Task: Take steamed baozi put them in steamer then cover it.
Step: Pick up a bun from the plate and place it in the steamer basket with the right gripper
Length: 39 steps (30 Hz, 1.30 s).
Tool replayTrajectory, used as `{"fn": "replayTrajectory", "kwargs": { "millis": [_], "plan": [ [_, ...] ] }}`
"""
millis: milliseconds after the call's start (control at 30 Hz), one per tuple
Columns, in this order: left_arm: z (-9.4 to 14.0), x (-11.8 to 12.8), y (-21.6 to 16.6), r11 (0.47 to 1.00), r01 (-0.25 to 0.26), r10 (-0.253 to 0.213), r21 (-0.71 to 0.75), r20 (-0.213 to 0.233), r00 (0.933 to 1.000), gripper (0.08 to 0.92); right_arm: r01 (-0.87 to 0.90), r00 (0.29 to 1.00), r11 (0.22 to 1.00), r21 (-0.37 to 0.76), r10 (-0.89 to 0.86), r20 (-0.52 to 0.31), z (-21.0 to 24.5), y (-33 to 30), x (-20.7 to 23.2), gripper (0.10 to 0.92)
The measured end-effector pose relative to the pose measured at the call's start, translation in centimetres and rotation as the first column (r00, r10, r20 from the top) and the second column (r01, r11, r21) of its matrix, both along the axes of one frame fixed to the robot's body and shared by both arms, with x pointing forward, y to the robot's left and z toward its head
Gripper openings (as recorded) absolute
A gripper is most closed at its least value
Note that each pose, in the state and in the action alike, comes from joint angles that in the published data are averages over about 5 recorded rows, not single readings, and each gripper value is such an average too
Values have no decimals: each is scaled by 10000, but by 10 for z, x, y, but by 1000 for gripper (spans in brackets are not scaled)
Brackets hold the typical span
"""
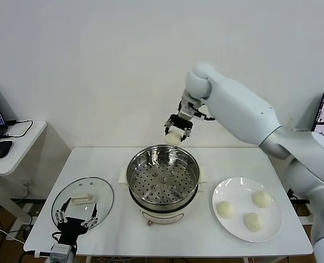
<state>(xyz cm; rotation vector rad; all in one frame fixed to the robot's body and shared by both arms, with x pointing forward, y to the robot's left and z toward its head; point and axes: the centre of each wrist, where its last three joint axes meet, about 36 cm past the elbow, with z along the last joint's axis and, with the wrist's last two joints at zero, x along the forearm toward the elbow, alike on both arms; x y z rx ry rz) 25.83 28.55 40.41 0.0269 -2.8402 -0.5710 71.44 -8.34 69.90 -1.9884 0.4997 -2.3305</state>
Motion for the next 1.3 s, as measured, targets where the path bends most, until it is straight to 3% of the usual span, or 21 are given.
{"fn": "replayTrajectory", "kwargs": {
  "millis": [500, 1300],
  "plan": [
    [-1, 0, 6, 9998, -147, 146, -103, -140, 9998, 823, -1614, 9868, 9846, -664, 1619, 23, -40, 39, -10, 619],
    [-13, 4, 5, 9991, -283, 272, -315, -342, 9990, 823, -1671, 9859, 9812, -967, 1657, -223, -94, 57, -4, 619]
  ]
}}
